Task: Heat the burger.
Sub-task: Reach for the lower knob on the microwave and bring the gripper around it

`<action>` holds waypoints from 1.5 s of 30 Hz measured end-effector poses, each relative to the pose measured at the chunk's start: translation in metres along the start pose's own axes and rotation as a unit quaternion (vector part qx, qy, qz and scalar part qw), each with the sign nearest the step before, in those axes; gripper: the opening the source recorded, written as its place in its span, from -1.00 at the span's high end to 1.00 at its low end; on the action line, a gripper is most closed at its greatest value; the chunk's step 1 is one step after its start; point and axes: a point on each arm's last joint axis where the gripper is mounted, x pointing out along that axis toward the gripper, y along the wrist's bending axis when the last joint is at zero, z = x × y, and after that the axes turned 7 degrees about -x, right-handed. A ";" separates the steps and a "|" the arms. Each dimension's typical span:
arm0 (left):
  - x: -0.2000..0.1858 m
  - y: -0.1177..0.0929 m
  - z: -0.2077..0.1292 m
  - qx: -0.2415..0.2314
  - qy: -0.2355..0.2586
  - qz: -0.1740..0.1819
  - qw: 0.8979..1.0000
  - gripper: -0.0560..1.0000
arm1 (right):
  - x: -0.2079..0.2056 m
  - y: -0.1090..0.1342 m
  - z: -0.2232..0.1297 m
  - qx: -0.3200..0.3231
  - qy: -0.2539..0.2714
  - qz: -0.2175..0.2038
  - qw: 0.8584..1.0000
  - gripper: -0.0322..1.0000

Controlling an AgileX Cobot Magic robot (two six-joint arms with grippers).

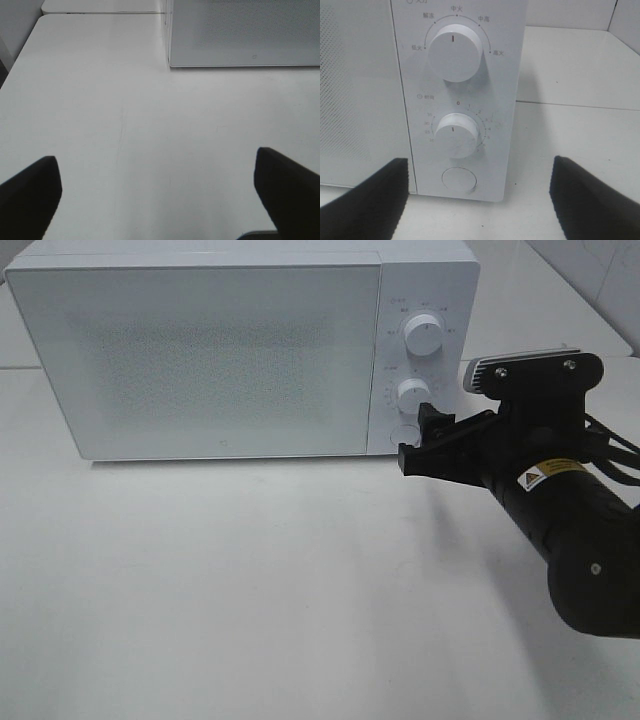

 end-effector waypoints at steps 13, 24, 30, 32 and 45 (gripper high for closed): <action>0.000 0.000 0.000 0.000 0.000 0.000 1.000 -0.99 | 0.033 0.019 -0.003 0.007 0.002 -0.016 1.000 -0.52; 0.000 0.000 0.000 0.000 0.000 0.000 1.000 -0.99 | 0.066 0.035 -0.009 0.012 -0.001 -0.024 1.000 -0.52; 0.000 0.000 0.000 0.000 0.000 0.000 1.000 -0.99 | 0.081 0.036 -0.010 0.018 -0.007 -0.034 0.999 -0.52; 0.000 0.000 0.000 0.000 0.000 0.000 1.000 -0.99 | 0.086 0.037 -0.013 0.017 -0.005 -0.037 0.999 -0.52; 0.000 0.000 0.000 0.000 0.000 0.000 1.000 -0.99 | 0.095 0.033 -0.017 0.028 0.002 -0.059 0.998 -0.52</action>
